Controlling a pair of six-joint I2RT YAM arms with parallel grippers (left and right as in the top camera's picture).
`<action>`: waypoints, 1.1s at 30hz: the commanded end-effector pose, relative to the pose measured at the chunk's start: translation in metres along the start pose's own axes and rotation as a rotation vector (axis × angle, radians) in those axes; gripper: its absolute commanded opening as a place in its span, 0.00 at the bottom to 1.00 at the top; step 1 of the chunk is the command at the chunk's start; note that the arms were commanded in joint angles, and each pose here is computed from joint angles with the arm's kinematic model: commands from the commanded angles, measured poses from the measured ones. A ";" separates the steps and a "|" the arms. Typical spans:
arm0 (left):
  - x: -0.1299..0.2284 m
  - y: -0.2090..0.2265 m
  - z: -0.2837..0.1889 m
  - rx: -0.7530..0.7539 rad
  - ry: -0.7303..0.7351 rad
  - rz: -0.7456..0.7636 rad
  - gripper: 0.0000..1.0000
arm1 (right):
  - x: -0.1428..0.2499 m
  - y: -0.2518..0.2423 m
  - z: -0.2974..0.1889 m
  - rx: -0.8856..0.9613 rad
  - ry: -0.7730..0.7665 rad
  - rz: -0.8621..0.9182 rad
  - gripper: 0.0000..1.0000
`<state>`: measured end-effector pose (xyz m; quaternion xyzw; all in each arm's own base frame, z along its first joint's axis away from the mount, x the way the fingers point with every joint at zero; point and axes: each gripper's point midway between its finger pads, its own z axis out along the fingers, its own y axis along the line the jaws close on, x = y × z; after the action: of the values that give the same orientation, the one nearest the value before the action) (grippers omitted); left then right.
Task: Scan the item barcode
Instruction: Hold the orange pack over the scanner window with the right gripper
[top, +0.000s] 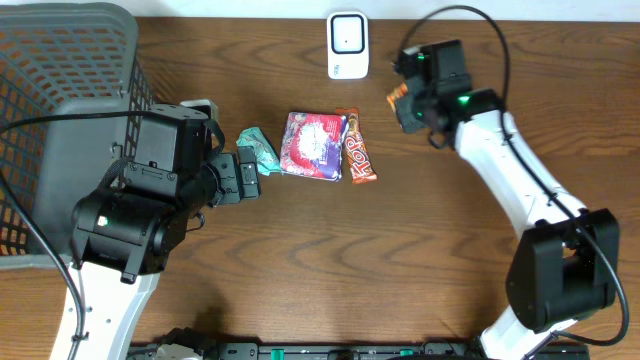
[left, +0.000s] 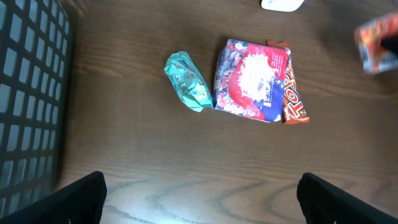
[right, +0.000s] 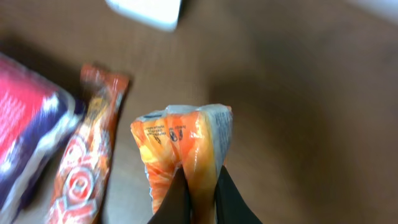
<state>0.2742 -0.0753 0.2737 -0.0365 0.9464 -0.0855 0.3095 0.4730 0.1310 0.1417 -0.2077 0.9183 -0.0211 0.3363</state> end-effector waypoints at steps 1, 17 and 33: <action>-0.003 0.002 -0.002 -0.011 -0.012 0.002 0.98 | -0.027 -0.013 -0.008 0.196 -0.065 -0.164 0.01; -0.003 0.002 -0.002 -0.011 -0.011 0.003 0.98 | -0.142 0.020 0.032 0.321 -0.629 -0.242 0.01; -0.003 0.002 -0.002 -0.011 -0.011 0.003 0.98 | -0.180 0.044 0.063 0.162 -0.620 -0.228 0.01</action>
<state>0.2741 -0.0753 0.2737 -0.0365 0.9464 -0.0854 0.3093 0.6128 0.2439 0.1744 -0.2797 0.7407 -0.0869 0.6046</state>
